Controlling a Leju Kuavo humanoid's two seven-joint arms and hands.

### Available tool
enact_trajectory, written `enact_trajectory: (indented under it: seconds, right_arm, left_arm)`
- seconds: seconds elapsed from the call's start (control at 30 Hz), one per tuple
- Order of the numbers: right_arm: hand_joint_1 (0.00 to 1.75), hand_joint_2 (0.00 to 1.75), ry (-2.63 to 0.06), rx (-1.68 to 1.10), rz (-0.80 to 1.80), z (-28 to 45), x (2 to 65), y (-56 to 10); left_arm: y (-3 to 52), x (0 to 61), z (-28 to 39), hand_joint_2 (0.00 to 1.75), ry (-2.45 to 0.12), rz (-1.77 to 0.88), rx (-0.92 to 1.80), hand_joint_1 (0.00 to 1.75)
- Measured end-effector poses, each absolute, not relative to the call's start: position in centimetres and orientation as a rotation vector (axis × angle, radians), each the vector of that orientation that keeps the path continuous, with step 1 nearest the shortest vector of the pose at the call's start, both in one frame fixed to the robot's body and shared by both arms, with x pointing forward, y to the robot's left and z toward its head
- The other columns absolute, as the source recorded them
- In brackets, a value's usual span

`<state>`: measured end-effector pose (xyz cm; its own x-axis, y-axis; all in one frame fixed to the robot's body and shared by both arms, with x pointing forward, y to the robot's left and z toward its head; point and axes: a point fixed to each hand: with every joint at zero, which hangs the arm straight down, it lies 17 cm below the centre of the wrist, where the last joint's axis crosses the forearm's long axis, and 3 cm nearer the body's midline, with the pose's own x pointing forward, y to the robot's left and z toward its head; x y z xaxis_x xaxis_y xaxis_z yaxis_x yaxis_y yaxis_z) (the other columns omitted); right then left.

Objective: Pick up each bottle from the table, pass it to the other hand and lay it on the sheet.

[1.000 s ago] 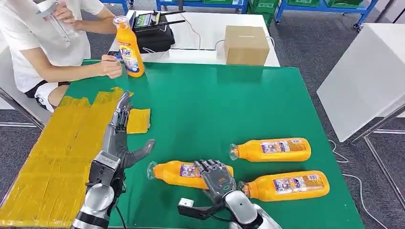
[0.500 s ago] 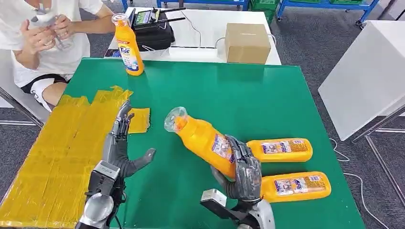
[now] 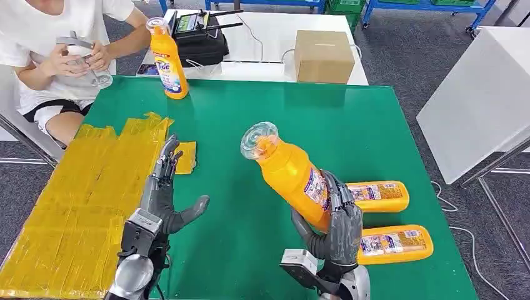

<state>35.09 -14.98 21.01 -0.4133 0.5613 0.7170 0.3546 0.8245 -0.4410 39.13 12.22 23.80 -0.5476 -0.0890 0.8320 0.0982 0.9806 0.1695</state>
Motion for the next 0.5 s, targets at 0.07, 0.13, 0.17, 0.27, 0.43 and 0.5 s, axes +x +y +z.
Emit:
enact_trajectory:
  seconds: [0.07,0.13,0.17,0.27,0.43,0.5]
  right_arm:
    - [1.75,1.75,-2.066,-0.670,0.249,21.4,34.9,-15.2]
    - [1.75,1.75,-2.070,-0.669,0.231,21.6,34.9,-15.5]
    - [1.75,1.75,-2.069,-0.666,0.223,21.5,34.9,-15.6]
    - [1.75,1.75,-2.090,-0.652,0.215,21.7,35.0,-15.5]
    - [1.75,1.75,-2.108,-0.637,0.235,21.5,35.6,-14.7]
    - [1.75,1.75,-2.108,-0.628,0.245,21.3,35.9,-14.3]
  left_arm:
    - [11.4,39.5,22.3,1.75,-2.049,-0.260,-0.071,0.00]
    - [9.7,39.4,20.6,1.75,-1.953,-0.287,-0.216,0.00]
    - [8.6,38.9,19.9,1.75,-1.900,-0.298,-0.340,0.00]
    - [6.2,37.0,18.6,1.75,-1.811,-0.356,-0.600,0.00]
    - [5.4,36.2,18.3,1.75,-1.777,-0.389,-0.715,0.00]
    - [5.0,36.1,18.5,1.75,-1.775,-0.402,-0.737,0.00]
